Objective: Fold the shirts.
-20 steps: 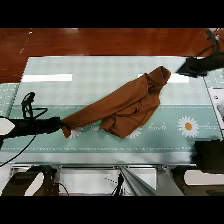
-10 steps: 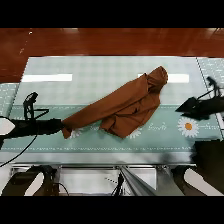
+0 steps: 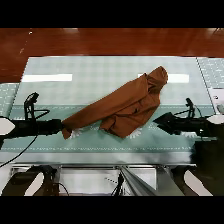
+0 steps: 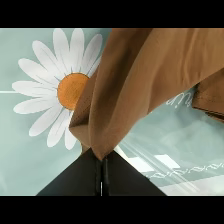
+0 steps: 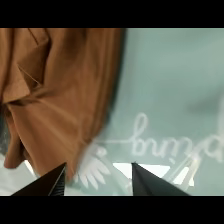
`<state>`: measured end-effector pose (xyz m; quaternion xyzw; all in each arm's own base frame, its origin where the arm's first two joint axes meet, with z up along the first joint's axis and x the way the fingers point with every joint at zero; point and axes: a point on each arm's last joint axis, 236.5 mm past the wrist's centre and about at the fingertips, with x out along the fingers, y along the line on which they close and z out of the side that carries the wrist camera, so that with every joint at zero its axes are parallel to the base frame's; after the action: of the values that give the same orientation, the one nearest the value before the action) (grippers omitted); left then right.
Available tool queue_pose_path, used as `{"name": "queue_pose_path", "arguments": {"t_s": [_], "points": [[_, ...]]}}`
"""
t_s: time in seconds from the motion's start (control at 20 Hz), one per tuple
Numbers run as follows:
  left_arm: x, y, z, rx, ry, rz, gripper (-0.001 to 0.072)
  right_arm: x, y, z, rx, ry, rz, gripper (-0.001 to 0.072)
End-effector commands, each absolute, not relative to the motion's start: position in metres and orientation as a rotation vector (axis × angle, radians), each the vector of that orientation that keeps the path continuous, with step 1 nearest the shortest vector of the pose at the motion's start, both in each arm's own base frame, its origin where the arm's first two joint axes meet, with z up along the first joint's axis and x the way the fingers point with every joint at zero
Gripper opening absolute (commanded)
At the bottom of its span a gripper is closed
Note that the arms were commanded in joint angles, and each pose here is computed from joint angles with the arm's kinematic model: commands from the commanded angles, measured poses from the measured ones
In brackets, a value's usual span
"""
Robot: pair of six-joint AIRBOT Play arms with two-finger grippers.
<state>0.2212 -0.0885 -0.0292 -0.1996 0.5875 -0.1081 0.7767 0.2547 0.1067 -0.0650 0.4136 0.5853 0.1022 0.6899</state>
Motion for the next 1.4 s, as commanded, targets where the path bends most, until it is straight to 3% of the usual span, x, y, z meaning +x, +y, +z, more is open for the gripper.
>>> {"name": "queue_pose_path", "arguments": {"t_s": [0.0,0.45,0.5,0.6,0.65,0.75,0.9,1.1,1.2,1.35], "points": [[0.221,-0.088,-0.029,-0.428,1.271,-0.236,0.0019,0.284,0.12,-0.073,0.934,1.183,0.118,0.0483],[0.223,-0.095,-0.025,-0.464,1.263,-0.253,0.0019,0.28,0.163,-0.11,0.936,1.255,0.09,0.0467],[0.223,-0.095,-0.025,-0.464,1.263,-0.253,0.0019,0.283,0.168,-0.112,0.954,1.244,0.08,0.0412],[0.223,-0.095,-0.025,-0.464,1.26,-0.253,0.0019,0.285,0.177,-0.111,0.978,1.237,0.079,0.0083],[0.224,-0.097,-0.023,-0.47,1.257,-0.258,0.0019,0.29,0.18,-0.103,0.977,1.223,0.106,0.0025],[0.232,-0.109,-0.004,-0.499,1.212,-0.319,0.0018,0.306,0.188,-0.065,0.909,1.145,0.246,0.0025],[0.264,-0.149,0.078,-0.623,1.002,-0.523,0.0018,0.332,0.188,0.034,0.818,0.957,0.45,0.0025],[0.297,-0.176,0.29,-0.769,0.401,-0.851,0.0018,0.335,0.149,0.182,0.614,0.66,0.543,0.0024],[0.299,-0.156,0.374,-0.803,0.154,-0.865,0.0019,0.323,0.123,0.238,0.539,0.553,0.506,0.0024],[0.298,-0.121,0.436,-0.784,-0.039,-0.784,0.0019,0.3,0.091,0.302,0.467,0.412,0.438,0.0024]]}}
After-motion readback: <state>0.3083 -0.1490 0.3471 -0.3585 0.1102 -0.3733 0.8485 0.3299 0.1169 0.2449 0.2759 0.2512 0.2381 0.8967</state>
